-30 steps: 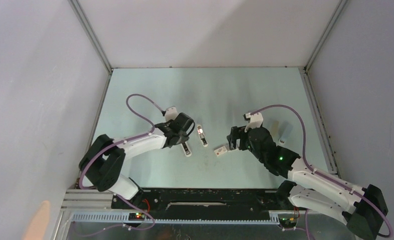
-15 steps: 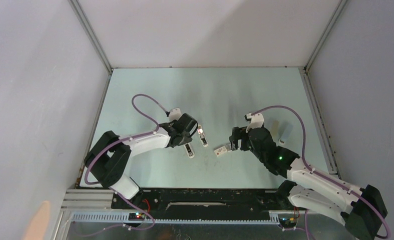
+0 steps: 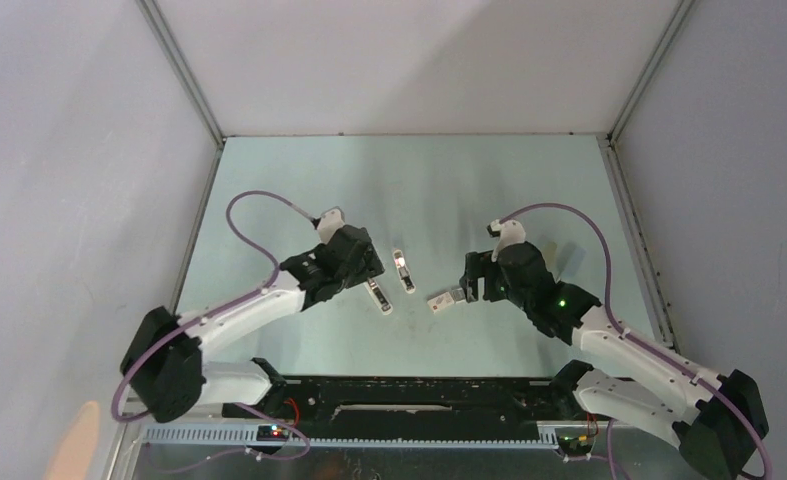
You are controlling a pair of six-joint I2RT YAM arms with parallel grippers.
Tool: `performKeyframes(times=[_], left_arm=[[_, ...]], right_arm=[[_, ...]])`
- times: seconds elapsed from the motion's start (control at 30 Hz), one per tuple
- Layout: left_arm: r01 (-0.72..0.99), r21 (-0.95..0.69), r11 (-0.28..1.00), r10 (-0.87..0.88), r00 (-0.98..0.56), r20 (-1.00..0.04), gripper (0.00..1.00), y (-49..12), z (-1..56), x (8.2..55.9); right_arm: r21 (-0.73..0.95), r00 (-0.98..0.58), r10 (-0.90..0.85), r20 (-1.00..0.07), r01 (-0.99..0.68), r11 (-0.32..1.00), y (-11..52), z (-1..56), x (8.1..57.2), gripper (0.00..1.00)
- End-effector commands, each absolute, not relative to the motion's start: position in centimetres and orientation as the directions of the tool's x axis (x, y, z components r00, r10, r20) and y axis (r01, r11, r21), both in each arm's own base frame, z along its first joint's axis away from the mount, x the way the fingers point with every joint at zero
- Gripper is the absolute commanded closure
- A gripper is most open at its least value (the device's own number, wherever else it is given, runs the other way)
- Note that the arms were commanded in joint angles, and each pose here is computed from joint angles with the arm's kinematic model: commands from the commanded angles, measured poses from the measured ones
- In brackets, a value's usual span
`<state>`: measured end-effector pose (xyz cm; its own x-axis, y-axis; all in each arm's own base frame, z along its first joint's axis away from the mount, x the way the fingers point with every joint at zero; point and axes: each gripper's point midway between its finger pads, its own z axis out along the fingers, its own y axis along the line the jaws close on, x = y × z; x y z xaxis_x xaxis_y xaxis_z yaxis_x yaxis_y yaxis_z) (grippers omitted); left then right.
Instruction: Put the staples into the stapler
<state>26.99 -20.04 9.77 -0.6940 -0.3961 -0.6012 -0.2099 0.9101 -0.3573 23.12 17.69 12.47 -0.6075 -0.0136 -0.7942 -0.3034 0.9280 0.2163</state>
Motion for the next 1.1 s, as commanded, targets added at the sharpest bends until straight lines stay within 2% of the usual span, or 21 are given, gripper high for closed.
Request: performKeyframes(times=[0.0, 0.2, 0.23, 0.37, 0.67, 0.87, 1.07], left_arm=[[-0.159, -0.404, 0.901, -0.400, -0.665, -0.630, 0.19, -19.0, 12.3, 25.6], [-0.095, -0.415, 0.905, -0.393, -0.559, -0.730, 0.01, -15.2, 17.2, 23.9], [-0.087, -0.405, 0.910, -0.385, -0.538, -0.750, 0.00, -14.4, 18.1, 23.6], [-0.060, -0.352, 0.934, -0.341, -0.443, -0.829, 0.00, -11.1, 22.2, 22.7], [0.091, -0.155, 0.984, -0.125, -0.270, -0.955, 0.00, -7.1, 31.3, 20.6], [0.083, -0.093, 0.992, -0.076, -0.186, -0.980, 0.00, -6.4, 31.5, 21.4], [0.058, -0.059, 0.997, -0.045, -0.217, -0.975, 0.00, -6.1, 29.2, 22.1]], right_arm=[[0.231, -0.666, -0.043, -0.744, -0.318, 0.919, 18.2, 13.4, 23.0, 0.19], [0.197, -0.772, -0.102, -0.628, -0.284, 0.939, 17.9, 11.4, 23.5, 0.26], [0.189, -0.785, -0.107, -0.610, -0.275, 0.943, 17.8, 11.1, 23.6, 0.28], [0.160, -0.833, -0.130, -0.537, -0.252, 0.954, 17.8, 9.8, 24.0, 0.35], [0.090, -0.896, -0.180, -0.407, -0.235, 0.968, 18.2, 6.8, 24.8, 0.60], [0.067, -0.910, -0.194, -0.366, -0.233, 0.970, 18.5, 5.3, 25.3, 0.67], [0.048, -0.911, -0.204, -0.358, -0.236, 0.971, 18.7, 4.5, 26.1, 0.70]])
